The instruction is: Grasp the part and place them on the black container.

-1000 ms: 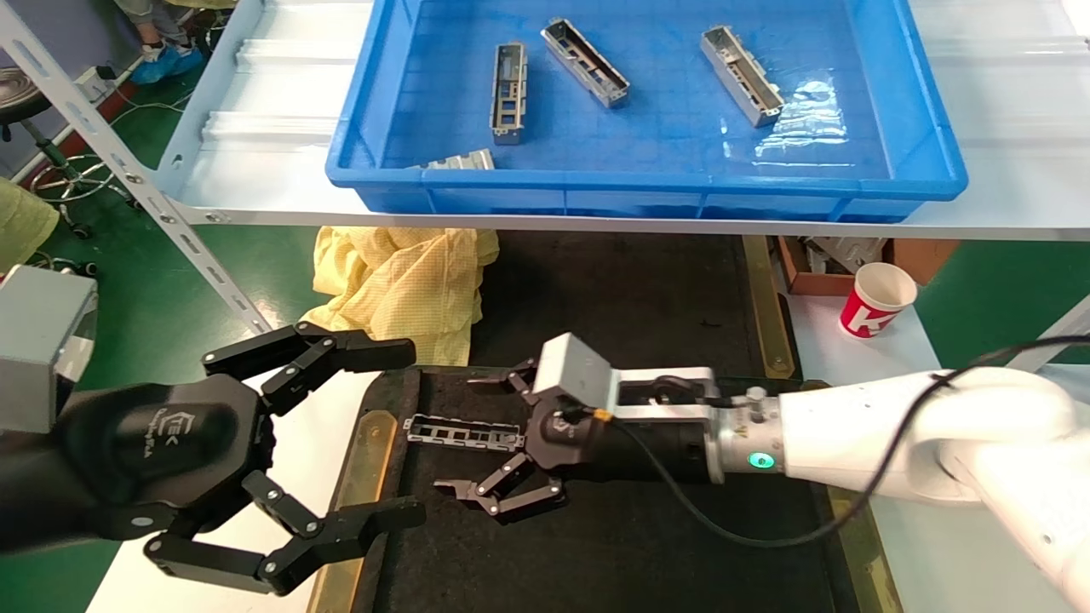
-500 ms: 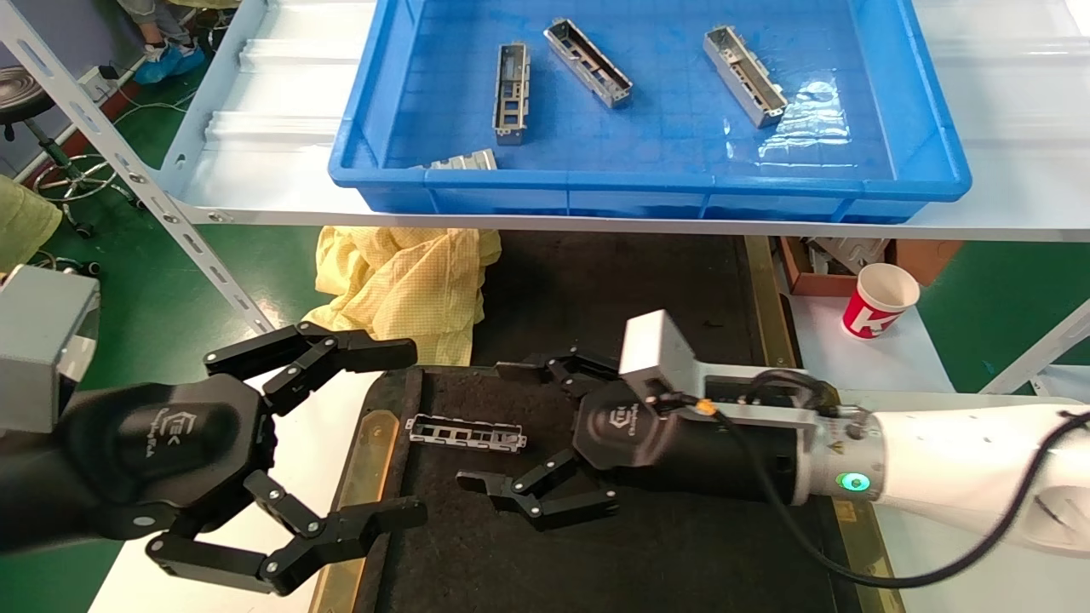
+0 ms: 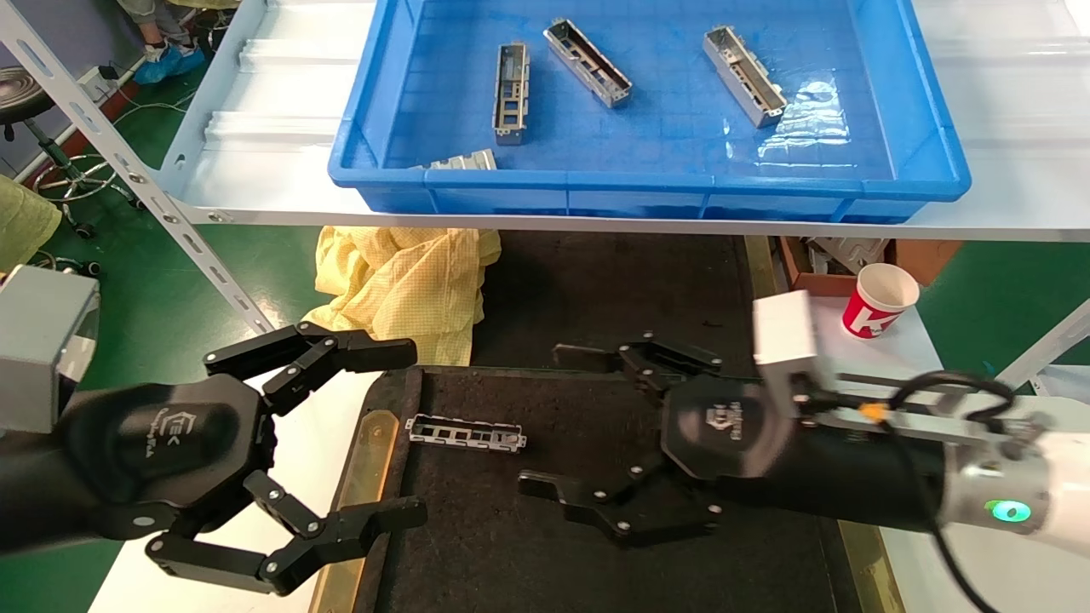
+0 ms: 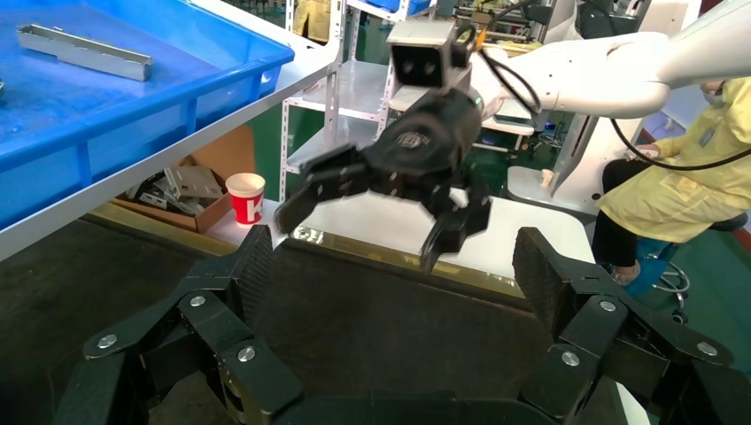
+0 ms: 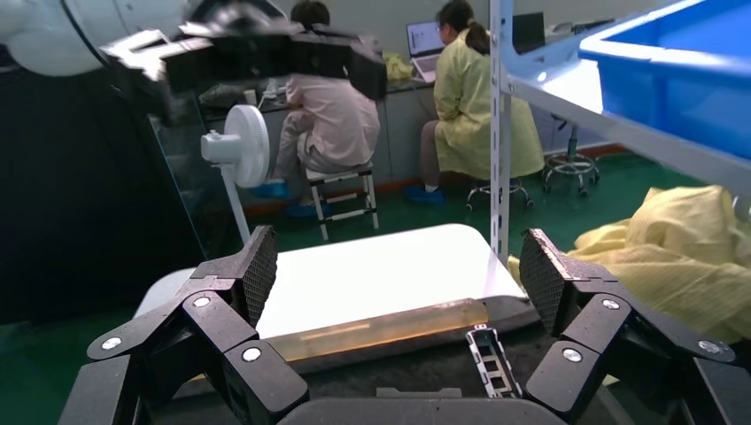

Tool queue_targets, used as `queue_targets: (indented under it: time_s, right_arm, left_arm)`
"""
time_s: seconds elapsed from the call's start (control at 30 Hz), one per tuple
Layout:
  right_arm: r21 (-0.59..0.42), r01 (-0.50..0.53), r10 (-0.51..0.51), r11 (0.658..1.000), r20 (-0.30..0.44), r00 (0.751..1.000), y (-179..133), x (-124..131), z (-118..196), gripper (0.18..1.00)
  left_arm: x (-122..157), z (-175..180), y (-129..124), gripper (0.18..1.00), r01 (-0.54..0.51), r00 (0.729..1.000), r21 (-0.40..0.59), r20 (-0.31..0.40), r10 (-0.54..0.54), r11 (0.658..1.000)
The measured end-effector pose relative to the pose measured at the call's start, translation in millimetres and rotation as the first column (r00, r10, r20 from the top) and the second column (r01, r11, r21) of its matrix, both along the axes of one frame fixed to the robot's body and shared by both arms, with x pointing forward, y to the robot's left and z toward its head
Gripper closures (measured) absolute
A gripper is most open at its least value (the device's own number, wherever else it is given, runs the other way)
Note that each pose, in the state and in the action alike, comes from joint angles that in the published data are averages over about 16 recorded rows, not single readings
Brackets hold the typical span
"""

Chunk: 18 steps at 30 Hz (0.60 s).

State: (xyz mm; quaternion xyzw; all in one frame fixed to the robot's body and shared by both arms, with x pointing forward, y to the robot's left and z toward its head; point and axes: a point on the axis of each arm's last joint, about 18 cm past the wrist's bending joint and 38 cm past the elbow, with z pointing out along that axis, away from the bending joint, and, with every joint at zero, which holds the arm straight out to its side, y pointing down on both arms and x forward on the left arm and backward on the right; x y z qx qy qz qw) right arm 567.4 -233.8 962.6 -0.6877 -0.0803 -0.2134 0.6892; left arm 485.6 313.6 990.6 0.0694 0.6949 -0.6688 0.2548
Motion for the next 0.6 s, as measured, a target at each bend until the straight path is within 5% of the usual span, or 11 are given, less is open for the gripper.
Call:
queue_targets:
  time_s: [0.6]
  right_arm:
    - [-0.038, 0.017, -0.015, 0.999, 0.054, 0.998, -57.3, -72.9, 24.7, 0.178]
  left_arm:
    - [0.0, 0.0, 0.0, 0.184, 0.0, 1.0, 0.0, 0.0, 0.0, 1.0]
